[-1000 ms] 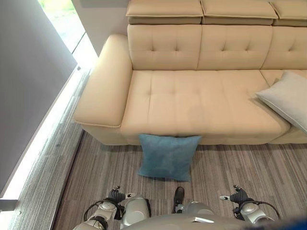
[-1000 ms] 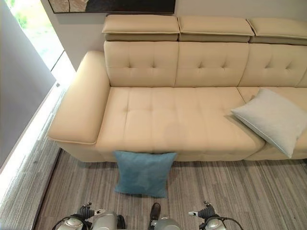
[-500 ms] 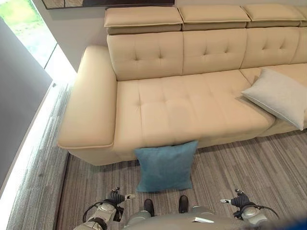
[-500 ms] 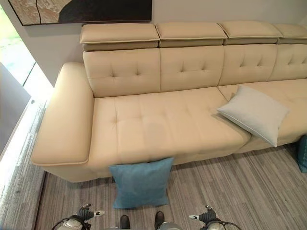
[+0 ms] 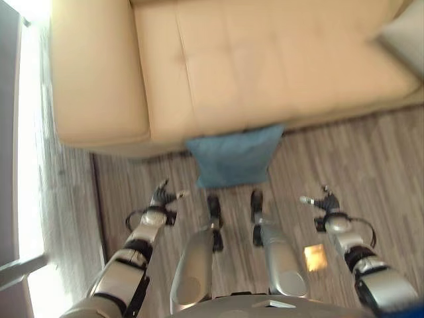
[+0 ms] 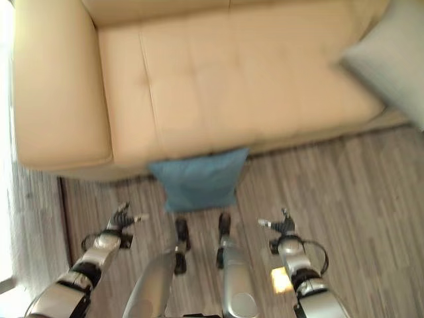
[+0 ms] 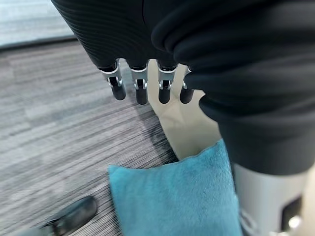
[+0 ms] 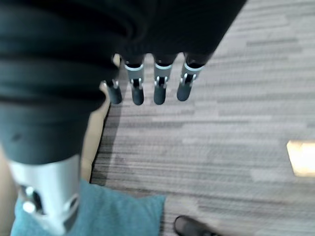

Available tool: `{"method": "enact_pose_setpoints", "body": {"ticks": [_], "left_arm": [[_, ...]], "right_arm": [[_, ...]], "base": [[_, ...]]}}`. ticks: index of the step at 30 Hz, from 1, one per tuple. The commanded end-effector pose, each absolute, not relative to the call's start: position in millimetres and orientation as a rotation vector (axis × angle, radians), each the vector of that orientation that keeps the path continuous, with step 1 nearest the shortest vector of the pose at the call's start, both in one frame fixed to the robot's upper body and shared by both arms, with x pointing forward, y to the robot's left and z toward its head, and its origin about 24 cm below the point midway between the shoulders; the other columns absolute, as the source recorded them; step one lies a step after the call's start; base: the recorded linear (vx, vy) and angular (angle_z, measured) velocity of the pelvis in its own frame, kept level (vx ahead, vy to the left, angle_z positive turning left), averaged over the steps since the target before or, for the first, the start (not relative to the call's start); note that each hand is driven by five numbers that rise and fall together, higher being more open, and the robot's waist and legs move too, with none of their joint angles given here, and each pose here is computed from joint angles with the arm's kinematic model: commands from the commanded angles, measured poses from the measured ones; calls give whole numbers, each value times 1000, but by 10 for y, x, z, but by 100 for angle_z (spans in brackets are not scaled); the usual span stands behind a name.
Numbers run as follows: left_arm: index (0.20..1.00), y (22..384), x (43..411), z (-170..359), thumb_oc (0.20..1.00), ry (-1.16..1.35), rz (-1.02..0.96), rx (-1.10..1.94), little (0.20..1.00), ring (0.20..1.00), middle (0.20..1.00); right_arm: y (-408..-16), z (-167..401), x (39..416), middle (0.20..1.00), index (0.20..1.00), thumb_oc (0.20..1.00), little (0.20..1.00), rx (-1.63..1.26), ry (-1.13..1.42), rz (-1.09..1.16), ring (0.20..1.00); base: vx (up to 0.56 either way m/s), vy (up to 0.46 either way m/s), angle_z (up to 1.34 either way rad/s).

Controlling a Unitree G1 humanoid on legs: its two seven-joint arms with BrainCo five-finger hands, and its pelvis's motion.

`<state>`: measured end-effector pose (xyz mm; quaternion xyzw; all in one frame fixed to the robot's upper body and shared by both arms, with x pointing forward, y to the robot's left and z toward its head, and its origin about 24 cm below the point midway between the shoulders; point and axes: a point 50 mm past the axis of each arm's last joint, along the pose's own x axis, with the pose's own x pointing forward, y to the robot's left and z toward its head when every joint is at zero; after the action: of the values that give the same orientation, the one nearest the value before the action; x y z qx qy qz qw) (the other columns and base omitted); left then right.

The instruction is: Pick up all the scattered cushions and arrange them neatly on the sofa.

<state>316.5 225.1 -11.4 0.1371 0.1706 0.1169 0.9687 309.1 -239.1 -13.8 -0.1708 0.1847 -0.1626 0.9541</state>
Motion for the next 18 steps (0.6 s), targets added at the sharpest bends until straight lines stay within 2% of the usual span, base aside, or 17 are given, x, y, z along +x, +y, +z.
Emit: {"method": "enact_pose_setpoints", "body": {"ticks": [1,2,9,10,14,18], "left_arm": [[1000,2362,2980,-238,1000,345,289,295,1000,1000,1000],[1000,2298,3130,-36,1000,255,279,290,1000,1000,1000],[1000,2064,3532,508,1000,62,291,271,1000,1000,1000],[1000,1979,3668,738,1000,-6,274,282,1000,1000,1000],[1000,1934,3837,1117,1000,-106,295,316,1000,1000,1000],[1000,1888,3865,1217,1000,-141,313,322,1000,1000,1000]], "right_arm": [[-2529,-206,2900,1000,1000,1000,1000,-280,342,-447,1000],[-2482,14,3057,1000,1000,1000,1000,-236,241,-463,1000],[-2410,657,3468,1000,1000,1000,1000,-153,4,-528,1000],[-2404,896,3579,1000,1000,1000,1000,-147,-69,-531,1000],[-2398,1280,3718,1000,1000,1000,1000,-121,-185,-533,1000],[-2373,1430,3747,1000,1000,1000,1000,-120,-240,-540,1000]], "base": [[-131,-25,3],[-130,-25,2],[-57,-42,1],[-34,-81,5],[-38,-46,9],[-6,-51,6]]}}
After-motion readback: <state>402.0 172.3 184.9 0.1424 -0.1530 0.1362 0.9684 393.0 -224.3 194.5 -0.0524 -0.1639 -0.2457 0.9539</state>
